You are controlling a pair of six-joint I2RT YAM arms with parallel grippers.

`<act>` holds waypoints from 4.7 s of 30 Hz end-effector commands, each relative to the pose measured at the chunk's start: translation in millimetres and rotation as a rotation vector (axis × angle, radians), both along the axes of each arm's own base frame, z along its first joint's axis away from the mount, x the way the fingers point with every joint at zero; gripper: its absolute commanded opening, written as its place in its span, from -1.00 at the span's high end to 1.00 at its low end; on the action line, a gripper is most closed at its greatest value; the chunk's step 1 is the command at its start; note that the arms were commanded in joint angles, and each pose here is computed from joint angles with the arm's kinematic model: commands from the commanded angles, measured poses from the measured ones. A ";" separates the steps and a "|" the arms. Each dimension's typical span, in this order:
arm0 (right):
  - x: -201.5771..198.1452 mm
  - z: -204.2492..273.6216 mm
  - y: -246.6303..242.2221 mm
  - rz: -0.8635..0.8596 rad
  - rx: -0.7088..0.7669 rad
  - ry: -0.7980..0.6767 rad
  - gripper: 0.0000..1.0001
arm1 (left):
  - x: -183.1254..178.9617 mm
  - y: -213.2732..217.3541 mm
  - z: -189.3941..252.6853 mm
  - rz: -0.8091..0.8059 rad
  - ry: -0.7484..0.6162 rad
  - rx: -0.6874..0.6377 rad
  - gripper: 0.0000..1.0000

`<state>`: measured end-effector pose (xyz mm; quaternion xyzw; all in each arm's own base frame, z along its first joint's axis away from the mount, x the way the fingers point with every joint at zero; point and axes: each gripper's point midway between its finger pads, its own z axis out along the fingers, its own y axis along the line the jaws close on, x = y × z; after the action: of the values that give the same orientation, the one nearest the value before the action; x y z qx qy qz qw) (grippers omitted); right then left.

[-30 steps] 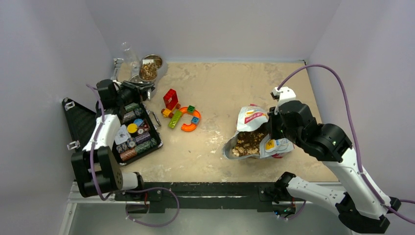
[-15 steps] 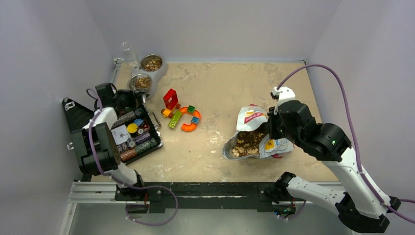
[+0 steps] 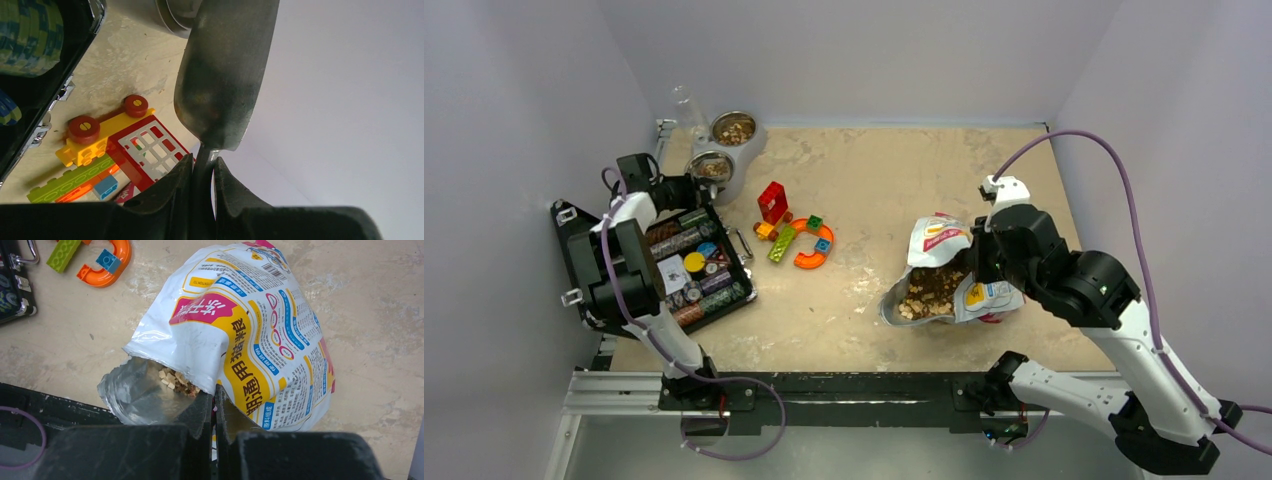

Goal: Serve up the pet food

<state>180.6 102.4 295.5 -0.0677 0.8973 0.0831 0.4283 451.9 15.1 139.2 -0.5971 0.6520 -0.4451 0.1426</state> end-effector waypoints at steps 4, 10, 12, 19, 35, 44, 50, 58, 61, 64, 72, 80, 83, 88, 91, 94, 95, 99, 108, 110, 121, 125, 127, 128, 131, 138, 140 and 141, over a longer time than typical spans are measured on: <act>20.7 19.6 6.3 -0.070 0.060 -0.088 1.00 | 3.0 0.6 13.2 -0.034 0.098 -0.068 1.00; 24.8 21.7 5.6 -0.077 0.045 -0.101 1.00 | -4.4 1.8 14.7 -0.027 0.230 -0.080 1.00; 25.7 20.9 5.5 -0.075 0.036 -0.101 1.00 | -7.2 0.4 14.7 -0.023 0.289 -0.105 1.00; 28.5 19.4 6.0 -0.050 0.005 -0.113 1.00 | -15.2 1.0 22.1 0.010 0.475 -0.156 1.00; 33.5 20.4 7.7 -0.002 -0.031 -0.138 1.00 | 10.2 2.0 42.7 0.184 0.661 -0.407 1.00; 34.7 18.6 4.2 -0.005 -0.035 -0.141 1.00 | 29.0 3.5 64.7 0.247 0.714 -0.535 1.00; 35.9 17.9 3.8 -0.005 -0.037 -0.142 1.00 | 26.6 2.8 70.3 0.299 0.755 -0.581 1.00; 37.2 16.2 5.0 -0.002 -0.035 -0.137 1.00 | 37.1 7.9 89.4 0.335 0.712 -0.600 1.00; 37.5 16.5 6.0 0.000 -0.032 -0.137 1.00 | 38.6 8.6 93.0 0.338 0.706 -0.601 1.00; 37.9 16.4 5.9 -0.001 -0.031 -0.137 1.00 | 41.2 8.7 96.4 0.330 0.690 -0.606 1.00; 37.4 16.7 6.5 0.002 -0.027 -0.137 1.00 | 36.5 7.0 95.2 0.328 0.706 -0.602 1.00; 37.5 17.2 6.0 -0.001 -0.024 -0.141 1.00 | 34.6 8.5 113.9 0.347 0.673 -0.588 1.00; 37.5 17.5 5.9 -0.002 -0.023 -0.142 1.00 | 31.1 7.2 112.5 0.345 0.689 -0.587 1.00; 36.6 17.6 4.9 -0.004 -0.020 -0.145 1.00 | 28.6 4.6 104.8 0.336 0.710 -0.591 1.00; 36.2 18.7 4.5 -0.005 -0.019 -0.147 1.00 | 32.8 6.5 114.9 0.339 0.678 -0.590 1.00; 36.2 17.9 4.8 -0.004 -0.019 -0.143 1.00 | 35.8 9.0 124.7 0.347 0.650 -0.580 1.00; 36.3 18.0 4.9 -0.004 -0.019 -0.144 1.00 | 35.8 9.1 126.0 0.348 0.647 -0.577 1.00; 36.9 18.4 6.0 -0.002 -0.016 -0.146 1.00 | 32.5 8.0 115.5 0.349 0.674 -0.577 1.00; 35.8 18.0 4.7 -0.005 -0.016 -0.143 1.00 | 39.2 11.5 132.5 0.356 0.623 -0.562 1.00; 36.4 18.3 5.1 -0.004 -0.017 -0.145 1.00 | 39.1 13.5 132.4 0.367 0.618 -0.546 1.00; 35.9 19.2 6.7 0.001 -0.008 -0.144 1.00 | 31.7 1.5 123.5 0.294 0.610 -0.517 1.00; 35.5 19.4 8.1 0.006 -0.004 -0.140 1.00 | 33.2 0.2 143.8 0.260 0.532 -0.468 1.00; 35.4 20.0 8.3 0.007 -0.002 -0.142 1.00 | 32.2 -4.3 157.3 0.229 0.473 -0.422 1.00; 35.2 20.6 8.3 0.007 0.001 -0.143 1.00 | 29.8 -7.9 163.8 0.210 0.444 -0.388 1.00; 35.0 21.1 8.0 0.005 0.004 -0.145 1.00 | 22.2 -24.2 185.6 0.125 0.293 -0.199 1.00; 32.1 24.0 3.4 -0.010 0.011 -0.154 1.00 | -23.2 -102.2 191.5 -0.230 -0.028 0.182 1.00; 30.2 24.5 0.8 -0.020 0.015 -0.155 1.00 | -30.6 -130.7 186.5 -0.312 -0.187 0.211 1.00; 29.3 24.7 0.0 -0.023 0.017 -0.156 1.00 | -37.0 -149.0 183.7 -0.355 -0.271 0.220 1.00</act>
<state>200.6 102.9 295.5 -0.0934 0.8853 0.0618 0.4513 432.5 -89.5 314.7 -0.5571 0.7174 -0.4071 0.0960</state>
